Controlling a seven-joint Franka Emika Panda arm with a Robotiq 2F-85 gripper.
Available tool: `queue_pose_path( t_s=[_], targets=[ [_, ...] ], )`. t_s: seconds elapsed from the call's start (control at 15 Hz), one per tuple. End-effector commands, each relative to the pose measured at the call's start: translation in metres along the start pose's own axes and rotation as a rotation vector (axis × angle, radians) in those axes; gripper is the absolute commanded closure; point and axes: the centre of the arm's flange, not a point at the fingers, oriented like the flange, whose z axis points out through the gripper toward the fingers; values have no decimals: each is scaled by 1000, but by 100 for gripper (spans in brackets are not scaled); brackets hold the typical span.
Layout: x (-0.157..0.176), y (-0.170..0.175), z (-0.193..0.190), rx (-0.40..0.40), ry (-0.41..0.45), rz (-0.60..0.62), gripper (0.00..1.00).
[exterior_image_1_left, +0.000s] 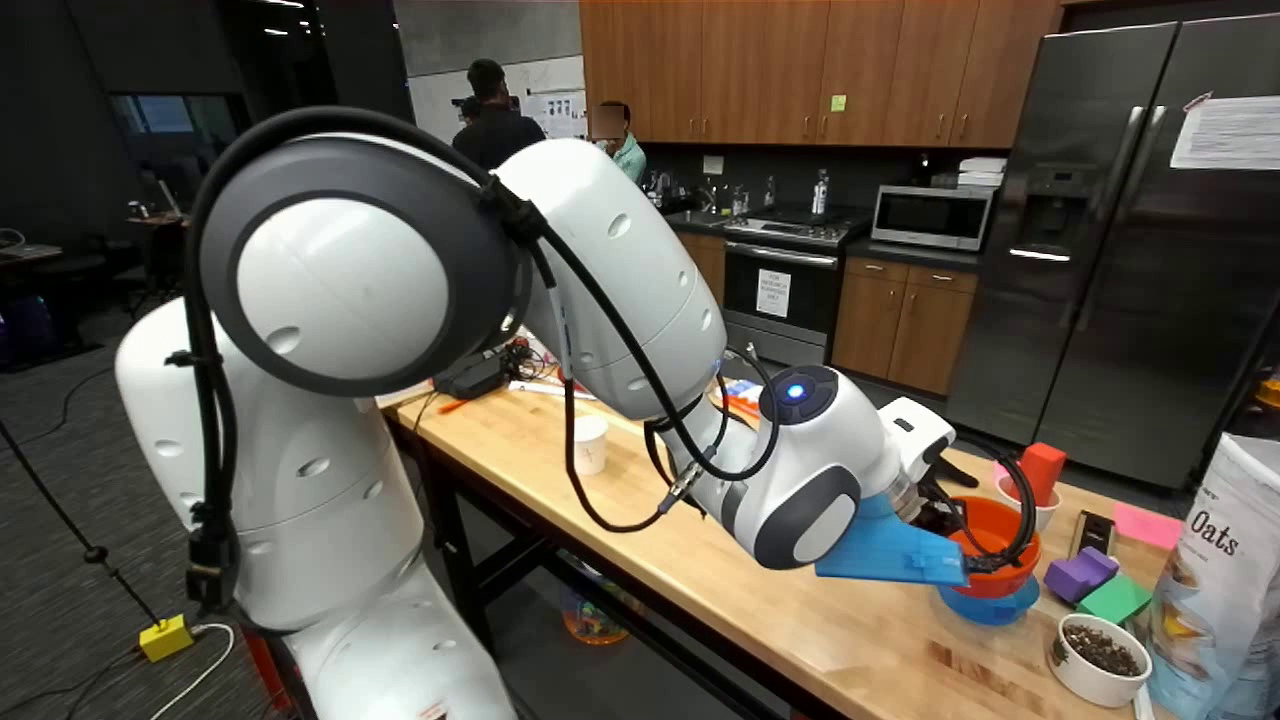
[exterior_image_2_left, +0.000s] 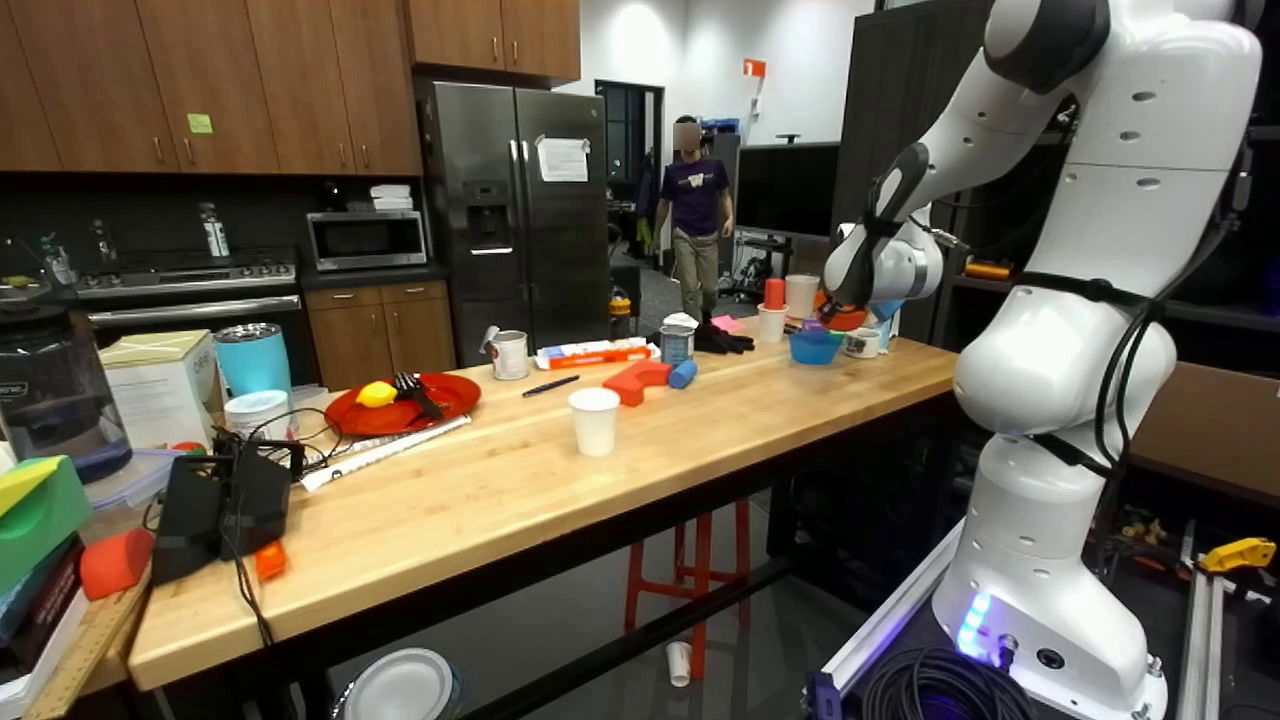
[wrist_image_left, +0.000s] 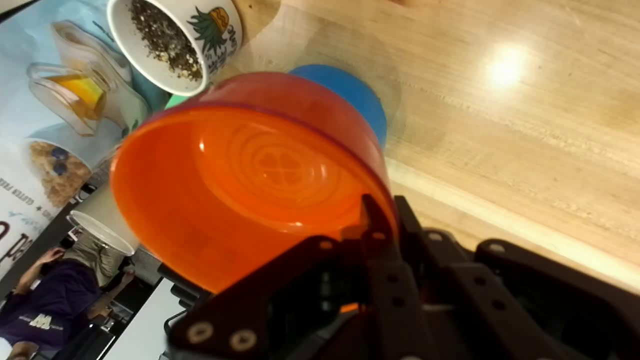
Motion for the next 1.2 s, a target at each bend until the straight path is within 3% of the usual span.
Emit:
queue_pose_path(
  t_s=[0.0, 0.73, 1.13],
  targets=[
    [-1, 9, -17, -2, 27, 31, 98],
    [-32, 43, -6, 26, -36, 116, 98],
    [-73, 61, -2, 54, -94, 234, 98]
  ],
)
